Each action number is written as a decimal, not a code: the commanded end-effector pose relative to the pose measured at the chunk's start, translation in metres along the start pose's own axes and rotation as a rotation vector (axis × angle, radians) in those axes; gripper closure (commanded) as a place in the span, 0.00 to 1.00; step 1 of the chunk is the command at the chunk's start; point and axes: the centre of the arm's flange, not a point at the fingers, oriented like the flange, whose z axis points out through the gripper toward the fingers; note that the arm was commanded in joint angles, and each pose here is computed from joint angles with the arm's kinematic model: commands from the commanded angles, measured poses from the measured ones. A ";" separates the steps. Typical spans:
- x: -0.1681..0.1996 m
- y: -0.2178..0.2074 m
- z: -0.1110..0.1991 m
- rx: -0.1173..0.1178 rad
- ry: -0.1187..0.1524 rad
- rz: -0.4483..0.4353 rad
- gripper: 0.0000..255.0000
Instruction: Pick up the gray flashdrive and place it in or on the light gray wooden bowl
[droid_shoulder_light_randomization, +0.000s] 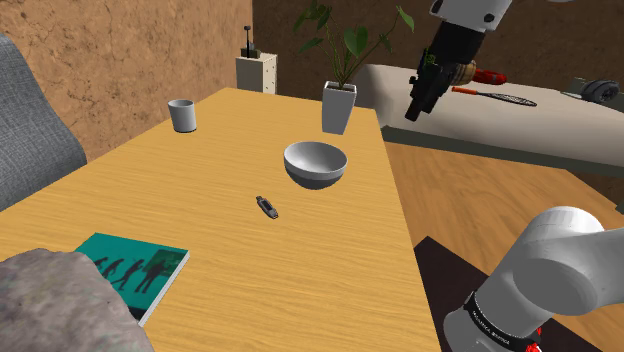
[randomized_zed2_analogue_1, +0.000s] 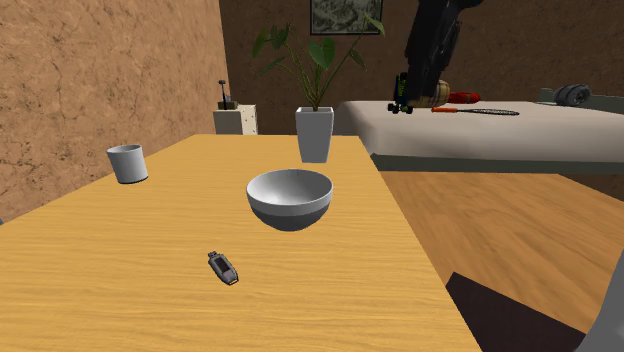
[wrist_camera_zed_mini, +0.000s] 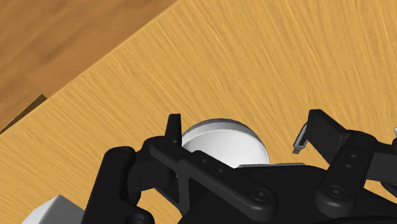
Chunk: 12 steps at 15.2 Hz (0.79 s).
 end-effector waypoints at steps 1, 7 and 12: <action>0.000 0.000 0.000 0.000 0.000 0.000 0.00; 0.040 -0.047 0.053 -0.005 -0.024 0.044 0.00; 0.073 -0.085 0.098 -0.009 -0.044 0.081 0.00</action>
